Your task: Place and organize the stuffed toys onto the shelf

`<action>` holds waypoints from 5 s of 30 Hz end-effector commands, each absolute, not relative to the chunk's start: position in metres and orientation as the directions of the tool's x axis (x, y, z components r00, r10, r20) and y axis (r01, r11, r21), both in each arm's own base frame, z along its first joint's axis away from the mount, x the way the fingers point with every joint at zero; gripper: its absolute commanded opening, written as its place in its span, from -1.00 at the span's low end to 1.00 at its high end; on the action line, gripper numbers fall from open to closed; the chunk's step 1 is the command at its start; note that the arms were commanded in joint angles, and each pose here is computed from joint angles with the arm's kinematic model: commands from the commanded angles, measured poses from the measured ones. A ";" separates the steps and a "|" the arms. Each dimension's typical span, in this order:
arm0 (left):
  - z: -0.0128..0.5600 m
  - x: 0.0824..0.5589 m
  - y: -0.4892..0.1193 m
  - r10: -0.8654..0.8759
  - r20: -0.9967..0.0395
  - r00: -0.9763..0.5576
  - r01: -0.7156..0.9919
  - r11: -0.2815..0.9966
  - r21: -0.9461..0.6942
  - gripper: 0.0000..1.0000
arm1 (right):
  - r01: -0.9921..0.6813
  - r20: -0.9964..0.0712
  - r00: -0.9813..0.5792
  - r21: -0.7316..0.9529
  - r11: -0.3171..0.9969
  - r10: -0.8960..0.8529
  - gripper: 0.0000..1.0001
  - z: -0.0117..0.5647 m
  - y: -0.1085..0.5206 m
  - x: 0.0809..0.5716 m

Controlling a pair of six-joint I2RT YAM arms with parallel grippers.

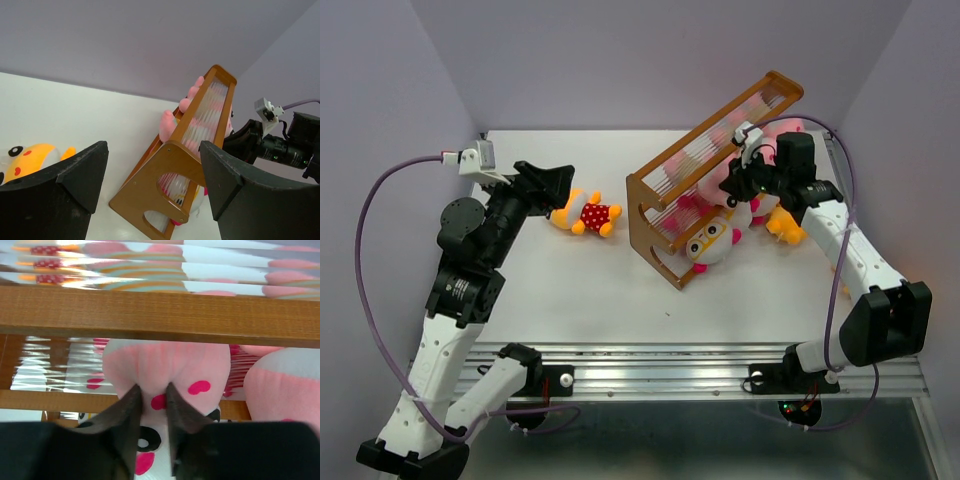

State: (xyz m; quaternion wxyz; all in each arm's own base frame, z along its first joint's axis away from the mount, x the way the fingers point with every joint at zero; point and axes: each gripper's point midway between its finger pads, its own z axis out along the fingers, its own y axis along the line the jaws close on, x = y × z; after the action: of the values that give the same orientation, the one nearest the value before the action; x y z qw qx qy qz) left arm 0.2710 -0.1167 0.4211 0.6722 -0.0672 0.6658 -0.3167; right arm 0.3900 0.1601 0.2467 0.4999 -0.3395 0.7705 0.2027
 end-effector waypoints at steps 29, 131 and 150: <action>0.426 0.282 -0.127 -0.528 -0.846 -0.080 0.378 0.769 -0.515 0.69 | -0.415 -0.974 -0.220 0.040 0.909 -0.057 -0.99 0.285 0.120 0.388; 0.427 0.355 -0.120 -0.895 -0.355 -0.269 0.198 0.310 -0.930 -1.00 | -0.955 -0.986 -0.159 0.144 0.259 -0.039 1.00 0.441 0.241 0.293; 0.482 0.321 -0.209 -0.852 -0.281 -0.442 0.329 0.137 -0.934 -1.00 | -0.937 -0.965 0.120 -0.032 0.347 0.235 0.88 0.512 0.340 0.310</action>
State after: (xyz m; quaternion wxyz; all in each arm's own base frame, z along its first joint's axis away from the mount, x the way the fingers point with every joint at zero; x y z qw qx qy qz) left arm 0.3360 -0.2039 0.4396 0.4589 -0.2564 0.6235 -0.5788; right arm 0.3031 0.3428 0.4481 0.5722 -0.4136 0.5493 0.4471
